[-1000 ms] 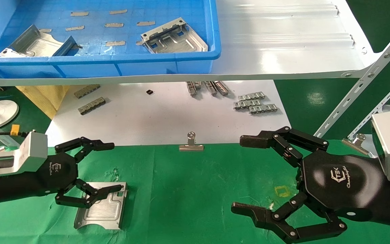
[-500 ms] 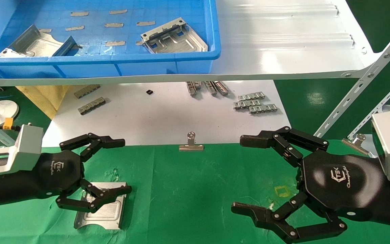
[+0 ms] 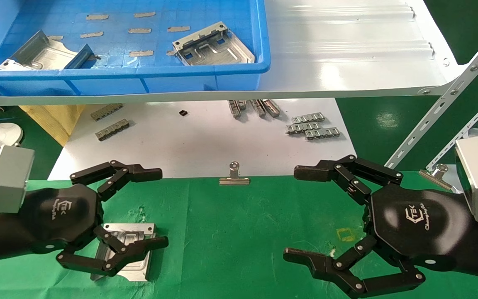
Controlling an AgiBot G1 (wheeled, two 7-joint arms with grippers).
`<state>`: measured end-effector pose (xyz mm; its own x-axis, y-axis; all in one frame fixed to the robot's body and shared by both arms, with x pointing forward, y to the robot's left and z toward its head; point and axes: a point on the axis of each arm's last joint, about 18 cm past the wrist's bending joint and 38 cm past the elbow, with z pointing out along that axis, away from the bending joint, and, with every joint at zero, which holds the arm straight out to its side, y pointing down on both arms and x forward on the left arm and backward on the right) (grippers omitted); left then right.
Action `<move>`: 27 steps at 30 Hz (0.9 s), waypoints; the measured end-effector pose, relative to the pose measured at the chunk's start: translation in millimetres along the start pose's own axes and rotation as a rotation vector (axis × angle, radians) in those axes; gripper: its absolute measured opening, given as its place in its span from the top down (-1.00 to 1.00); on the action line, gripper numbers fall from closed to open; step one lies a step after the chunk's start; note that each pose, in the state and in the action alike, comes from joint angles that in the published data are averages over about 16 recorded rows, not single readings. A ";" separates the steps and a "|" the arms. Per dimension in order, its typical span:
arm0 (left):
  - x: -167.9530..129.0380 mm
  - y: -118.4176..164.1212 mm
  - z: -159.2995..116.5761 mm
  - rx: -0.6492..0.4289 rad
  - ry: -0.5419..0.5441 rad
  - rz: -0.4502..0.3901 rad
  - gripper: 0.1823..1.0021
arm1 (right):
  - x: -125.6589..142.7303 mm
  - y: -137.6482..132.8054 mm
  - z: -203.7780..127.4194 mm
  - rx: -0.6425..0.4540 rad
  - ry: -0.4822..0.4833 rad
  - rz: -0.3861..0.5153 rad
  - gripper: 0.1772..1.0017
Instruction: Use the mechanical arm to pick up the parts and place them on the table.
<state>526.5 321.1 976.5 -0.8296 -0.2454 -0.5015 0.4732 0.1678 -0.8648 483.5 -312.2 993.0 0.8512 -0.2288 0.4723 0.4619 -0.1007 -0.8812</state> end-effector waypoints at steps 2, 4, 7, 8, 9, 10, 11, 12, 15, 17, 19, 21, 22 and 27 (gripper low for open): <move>4.3 -5.2 0.8 0.009 0.008 -0.004 -1.00 | 0.0 0.0 0.0 0.000 0.000 0.000 -1.00; 8.9 -10.4 1.5 0.017 0.017 -0.007 -1.00 | 0.0 0.0 0.0 0.000 0.000 0.000 -1.00; 16.0 -18.2 2.5 0.028 0.031 -0.013 -1.00 | 0.0 0.0 0.0 0.000 0.000 0.000 -1.00; 18.4 -20.8 2.7 0.032 0.035 -0.014 -1.00 | 0.0 0.0 0.0 0.000 0.000 0.000 -1.00; 20.9 -23.3 3.0 0.035 0.040 -0.016 -1.00 | 0.0 0.0 0.0 0.000 0.000 0.000 -1.00; 23.1 -25.5 3.2 0.037 0.044 -0.017 -1.00 | 0.0 0.0 0.0 0.000 0.000 0.000 -1.00; 25.6 -27.9 3.5 0.040 0.048 -0.019 -1.00 | 0.0 0.0 0.0 0.000 0.000 0.000 -1.00; 28.0 -30.4 3.7 0.043 0.053 -0.020 -1.00 | 0.0 0.0 0.0 0.000 0.000 0.000 -1.00; 34.6 -36.7 4.3 0.049 0.065 -0.021 -1.00 | 0.0 0.0 0.0 0.000 0.000 0.000 -1.00; 38.2 -39.9 4.5 0.052 0.071 -0.021 -1.00 | 0.0 0.0 0.0 0.000 0.000 0.000 -1.00; 41.0 -42.4 4.6 0.054 0.076 -0.021 -1.00 | 0.1 0.0 0.0 0.000 0.000 0.000 -1.00; 43.0 -44.2 4.7 0.055 0.079 -0.021 -1.00 | 0.1 0.0 -0.1 0.000 0.000 0.000 -1.00; 43.7 -44.9 4.7 0.056 0.081 -0.021 -1.00 | 0.1 0.0 -0.1 0.000 0.000 0.000 -1.00; 45.5 -46.6 4.8 0.058 0.083 -0.019 -1.00 | 0.1 0.0 -0.1 0.000 0.001 0.000 -1.00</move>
<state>468.2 297.6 993.8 -0.8591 -0.1672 -0.4837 0.4716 0.1082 -0.8751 483.5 -312.3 993.0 0.8512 -0.2294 0.4721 0.4617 -0.1005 -0.8813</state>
